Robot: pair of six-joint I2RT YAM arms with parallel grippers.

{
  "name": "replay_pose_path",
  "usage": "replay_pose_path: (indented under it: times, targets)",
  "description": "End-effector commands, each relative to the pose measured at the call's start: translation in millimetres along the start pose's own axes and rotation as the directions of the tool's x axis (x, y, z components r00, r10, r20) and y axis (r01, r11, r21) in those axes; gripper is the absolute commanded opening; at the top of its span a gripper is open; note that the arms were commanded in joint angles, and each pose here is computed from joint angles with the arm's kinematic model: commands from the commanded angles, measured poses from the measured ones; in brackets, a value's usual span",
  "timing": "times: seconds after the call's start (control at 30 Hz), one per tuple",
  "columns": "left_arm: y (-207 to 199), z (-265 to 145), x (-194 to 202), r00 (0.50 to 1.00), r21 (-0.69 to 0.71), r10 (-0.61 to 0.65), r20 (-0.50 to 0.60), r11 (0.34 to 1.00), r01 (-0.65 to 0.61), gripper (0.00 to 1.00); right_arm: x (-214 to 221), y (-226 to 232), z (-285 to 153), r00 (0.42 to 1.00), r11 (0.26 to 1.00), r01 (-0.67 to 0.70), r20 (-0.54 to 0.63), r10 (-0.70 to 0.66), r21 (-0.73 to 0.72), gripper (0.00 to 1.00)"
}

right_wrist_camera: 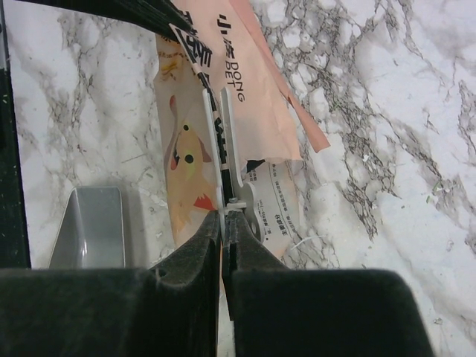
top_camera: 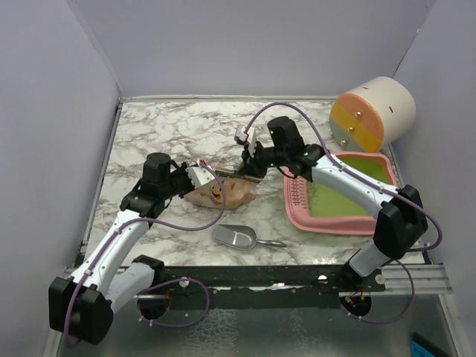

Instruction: Fill the litter box with clean litter

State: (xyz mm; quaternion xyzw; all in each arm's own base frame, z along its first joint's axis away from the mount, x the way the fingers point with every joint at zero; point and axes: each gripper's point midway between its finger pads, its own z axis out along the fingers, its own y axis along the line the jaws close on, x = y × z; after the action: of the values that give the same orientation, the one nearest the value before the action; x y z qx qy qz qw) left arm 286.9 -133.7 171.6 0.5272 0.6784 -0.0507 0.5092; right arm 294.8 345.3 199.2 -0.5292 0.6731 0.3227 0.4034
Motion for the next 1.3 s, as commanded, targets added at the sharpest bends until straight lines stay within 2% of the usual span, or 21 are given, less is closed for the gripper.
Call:
replay_pose_path:
  times: [0.0, 0.27, 0.4, 0.57, 0.67, 0.73, 0.83, 0.9, 0.93, 1.0, 1.07, 1.1, 1.13, 1.23, 1.27]
  targets:
    - [18, -7, -18, 0.998, -0.072, 0.033, 0.057, 0.997, -0.029, 0.0, -35, -21, -25, 0.996, 0.987, -0.006, 0.088, -0.008, 0.16, 0.01]
    - [22, -11, -20, 0.998, -0.092, 0.042, 0.052, 0.995, -0.037, 0.0, -72, -52, -58, 0.972, 0.938, -0.064, 0.232, -0.019, 0.341, 0.01]
    - [26, -14, -26, 0.997, -0.105, 0.04, 0.059, 0.994, -0.034, 0.0, -77, -78, -67, 0.971, 0.899, -0.101, 0.24, -0.004, 0.425, 0.01]
    - [33, -20, -45, 0.993, -0.122, 0.02, 0.118, 0.993, -0.005, 0.0, -54, -122, -53, 0.985, 0.83, -0.146, 0.155, 0.072, 0.538, 0.01]
    - [44, -21, -51, 0.989, -0.176, -0.018, 0.145, 0.983, 0.044, 0.0, -25, -153, -34, 0.98, 0.787, -0.196, 0.095, 0.173, 0.586, 0.01]
    - [47, -22, -55, 0.985, -0.188, -0.048, 0.167, 0.979, 0.079, 0.0, -6, -171, -23, 0.962, 0.757, -0.25, 0.07, 0.263, 0.603, 0.01]
    - [53, -25, -66, 0.967, -0.201, -0.13, 0.217, 0.964, 0.175, 0.07, 28, -189, -4, 0.92, 0.725, -0.339, 0.051, 0.388, 0.599, 0.01]
    - [69, -30, -68, 0.939, -0.266, -0.247, 0.24, 0.914, 0.308, 0.29, 46, -197, 4, 0.894, 0.704, -0.384, 0.049, 0.446, 0.597, 0.01]
    - [79, -34, -68, 0.911, -0.309, -0.326, 0.254, 0.865, 0.395, 0.33, 55, -201, 9, 0.882, 0.696, -0.402, 0.048, 0.468, 0.595, 0.01]
    - [102, -45, -59, 0.832, -0.418, -0.491, 0.259, 0.719, 0.555, 0.34, 67, -206, 13, 0.862, 0.678, -0.434, 0.055, 0.504, 0.593, 0.01]
    - [118, -54, -50, 0.777, -0.504, -0.591, 0.217, 0.614, 0.607, 0.25, 77, -210, 15, 0.847, 0.665, -0.455, 0.056, 0.529, 0.592, 0.01]
    - [122, -57, -48, 0.75, -0.528, -0.628, 0.207, 0.574, 0.626, 0.24, 81, -213, 16, 0.841, 0.658, -0.461, 0.058, 0.537, 0.595, 0.01]
    - [123, -55, -49, 0.733, -0.524, -0.651, 0.198, 0.562, 0.64, 0.25, 85, -215, 16, 0.838, 0.653, -0.463, 0.057, 0.542, 0.599, 0.01]
    - [115, -40, -57, 0.689, -0.448, -0.701, 0.184, 0.564, 0.694, 0.38, 96, -222, 15, 0.825, 0.634, -0.475, 0.059, 0.562, 0.611, 0.01]
    - [114, -37, -54, 0.66, -0.448, -0.728, 0.188, 0.535, 0.717, 0.43, 99, -224, 15, 0.822, 0.631, -0.477, 0.056, 0.567, 0.612, 0.01]
